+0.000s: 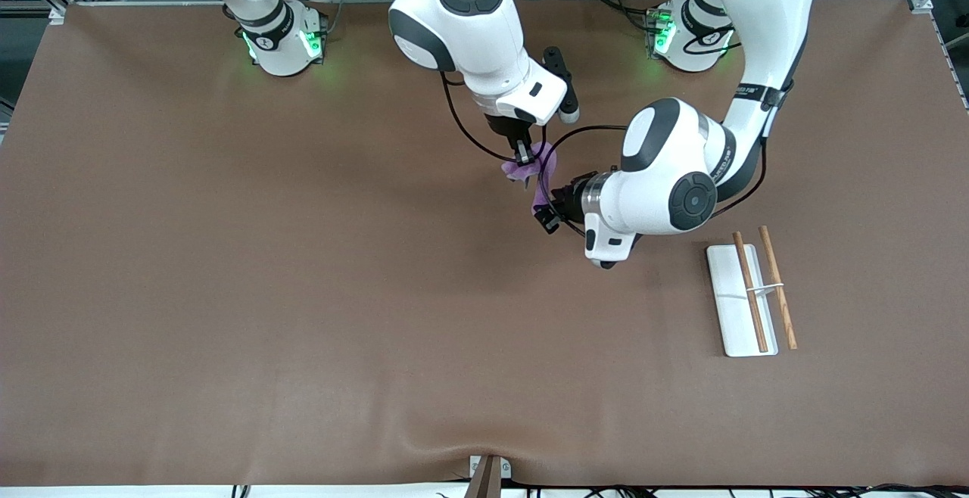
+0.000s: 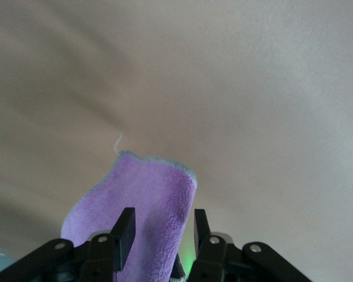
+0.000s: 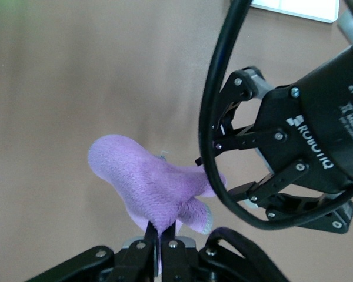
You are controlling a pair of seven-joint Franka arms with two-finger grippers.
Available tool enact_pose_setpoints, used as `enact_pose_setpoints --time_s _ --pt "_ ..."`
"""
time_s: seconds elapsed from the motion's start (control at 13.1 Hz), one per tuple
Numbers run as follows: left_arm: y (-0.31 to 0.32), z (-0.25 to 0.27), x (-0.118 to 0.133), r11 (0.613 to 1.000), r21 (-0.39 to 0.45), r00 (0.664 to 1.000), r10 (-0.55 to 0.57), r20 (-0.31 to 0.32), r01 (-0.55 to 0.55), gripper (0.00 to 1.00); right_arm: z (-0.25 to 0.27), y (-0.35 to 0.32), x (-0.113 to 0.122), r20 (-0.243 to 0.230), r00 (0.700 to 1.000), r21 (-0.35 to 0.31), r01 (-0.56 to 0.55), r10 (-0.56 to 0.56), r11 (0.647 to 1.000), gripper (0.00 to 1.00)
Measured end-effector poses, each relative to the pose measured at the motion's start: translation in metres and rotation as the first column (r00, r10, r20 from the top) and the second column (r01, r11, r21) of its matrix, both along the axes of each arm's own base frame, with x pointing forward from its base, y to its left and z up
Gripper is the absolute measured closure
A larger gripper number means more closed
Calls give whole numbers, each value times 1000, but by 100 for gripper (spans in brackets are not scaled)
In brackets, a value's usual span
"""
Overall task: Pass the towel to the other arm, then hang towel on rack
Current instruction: 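Close the left gripper on the towel while the right gripper opens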
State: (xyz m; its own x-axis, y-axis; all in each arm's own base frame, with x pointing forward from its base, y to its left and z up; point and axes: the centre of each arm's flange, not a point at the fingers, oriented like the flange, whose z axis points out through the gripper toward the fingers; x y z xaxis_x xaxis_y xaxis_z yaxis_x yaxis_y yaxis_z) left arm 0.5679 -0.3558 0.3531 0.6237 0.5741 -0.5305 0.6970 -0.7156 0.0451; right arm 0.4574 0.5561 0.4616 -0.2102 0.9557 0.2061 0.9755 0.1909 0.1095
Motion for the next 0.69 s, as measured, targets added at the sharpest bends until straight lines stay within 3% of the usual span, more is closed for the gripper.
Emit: enact_pose_setpoints --time_s 0.15,0.46,0.69 --pt "-1 -4 0 1000 -1 1000 1 -8 -1 56 0 0 0 0 1000 0 0 0 1000 96" --pt "-1 -6 1 1000 -9 1000 -15 -1 15 98 1 1 1 6 1000 9 1 -1 1000 96" --pt "6 2 8 1000 -19 1000 -10 20 11 98 0 1 1 7 1000 12 2 -2 1000 96"
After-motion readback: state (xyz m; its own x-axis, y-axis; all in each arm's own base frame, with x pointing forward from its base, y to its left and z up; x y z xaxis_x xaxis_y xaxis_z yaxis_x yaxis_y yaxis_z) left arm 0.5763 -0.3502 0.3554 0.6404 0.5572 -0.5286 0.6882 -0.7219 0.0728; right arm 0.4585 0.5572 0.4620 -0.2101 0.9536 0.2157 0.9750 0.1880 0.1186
